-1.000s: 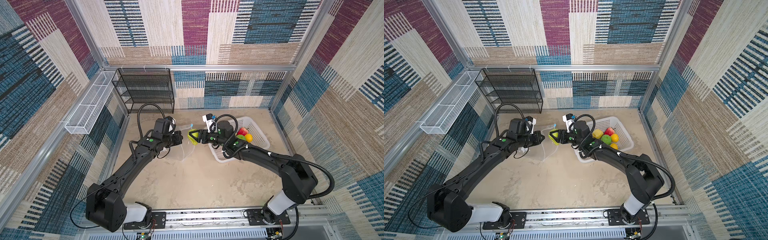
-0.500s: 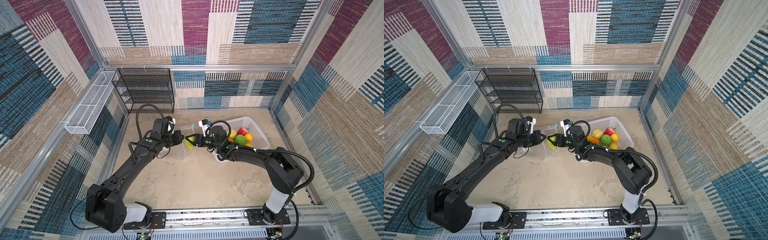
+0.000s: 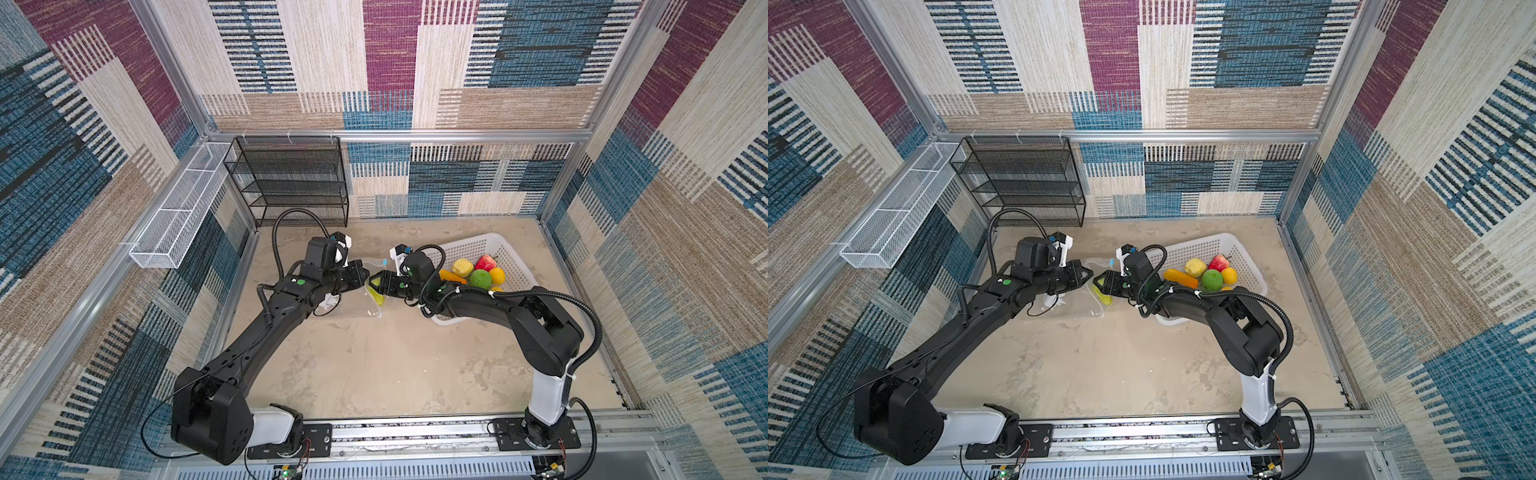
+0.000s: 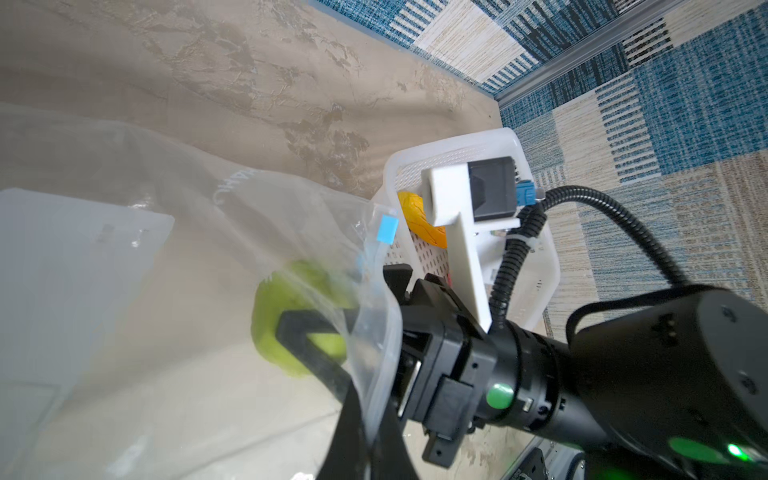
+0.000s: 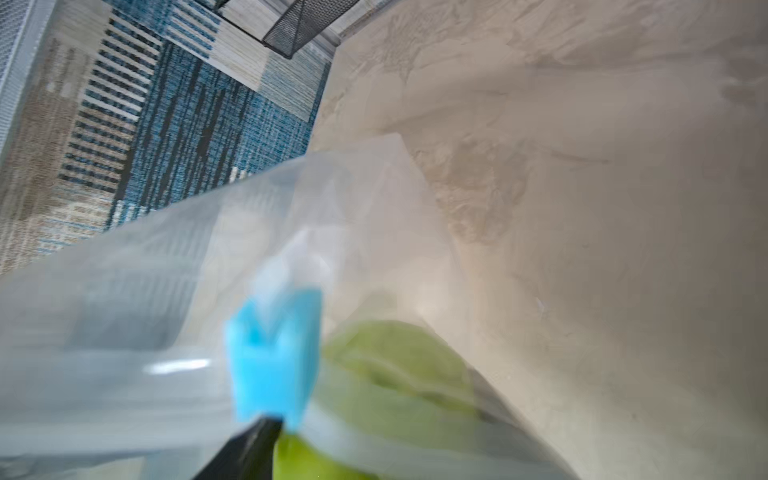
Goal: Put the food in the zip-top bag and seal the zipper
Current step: 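Carry the green fruit into the open bag held by the left gripper, then open the right gripper to drop the green fruit into the bag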
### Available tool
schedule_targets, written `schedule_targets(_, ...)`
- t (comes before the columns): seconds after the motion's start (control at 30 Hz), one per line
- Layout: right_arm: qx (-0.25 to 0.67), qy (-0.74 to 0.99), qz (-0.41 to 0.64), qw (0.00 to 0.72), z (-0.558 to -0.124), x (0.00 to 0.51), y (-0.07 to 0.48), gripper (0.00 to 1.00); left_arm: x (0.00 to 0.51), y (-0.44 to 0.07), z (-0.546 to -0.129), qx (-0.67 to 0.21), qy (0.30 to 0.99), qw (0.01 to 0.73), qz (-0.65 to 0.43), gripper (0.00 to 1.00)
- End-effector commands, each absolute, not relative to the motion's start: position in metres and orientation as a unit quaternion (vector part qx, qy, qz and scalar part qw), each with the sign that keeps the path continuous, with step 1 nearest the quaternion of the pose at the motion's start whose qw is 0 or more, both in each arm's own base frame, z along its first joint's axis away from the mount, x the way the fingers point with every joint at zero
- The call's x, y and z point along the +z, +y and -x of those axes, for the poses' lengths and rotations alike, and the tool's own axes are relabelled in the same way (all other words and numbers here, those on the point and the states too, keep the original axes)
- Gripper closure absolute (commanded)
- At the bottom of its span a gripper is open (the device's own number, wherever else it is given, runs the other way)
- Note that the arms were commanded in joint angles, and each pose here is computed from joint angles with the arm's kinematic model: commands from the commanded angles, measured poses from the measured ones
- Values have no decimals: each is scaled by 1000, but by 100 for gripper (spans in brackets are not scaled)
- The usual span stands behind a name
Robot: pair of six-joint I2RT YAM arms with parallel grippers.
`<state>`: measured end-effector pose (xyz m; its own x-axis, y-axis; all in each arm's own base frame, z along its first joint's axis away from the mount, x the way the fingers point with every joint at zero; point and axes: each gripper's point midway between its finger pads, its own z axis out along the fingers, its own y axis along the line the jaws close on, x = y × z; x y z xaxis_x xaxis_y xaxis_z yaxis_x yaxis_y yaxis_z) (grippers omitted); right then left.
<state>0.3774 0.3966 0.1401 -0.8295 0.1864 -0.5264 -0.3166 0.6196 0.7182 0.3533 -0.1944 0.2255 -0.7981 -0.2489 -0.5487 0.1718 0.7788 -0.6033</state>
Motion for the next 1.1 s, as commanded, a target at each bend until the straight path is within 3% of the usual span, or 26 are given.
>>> schedule_targets(0.0,399,863,40,306,-384,137,393,36,226,-192,-357,-328,888,323,30,100)
schedule_targets(0.2,389,867,55,306,-383,139,398,24,222,-191,-358,-322,891,319,32,100)
schedule_targets(0.67,403,848,116,326,-359,190,388,22,220,-181,-361,-303,895,324,45,100)
schedule_targets(1.07,270,880,89,382,-379,211,286,20,227,-175,-361,-303,890,337,49,100)
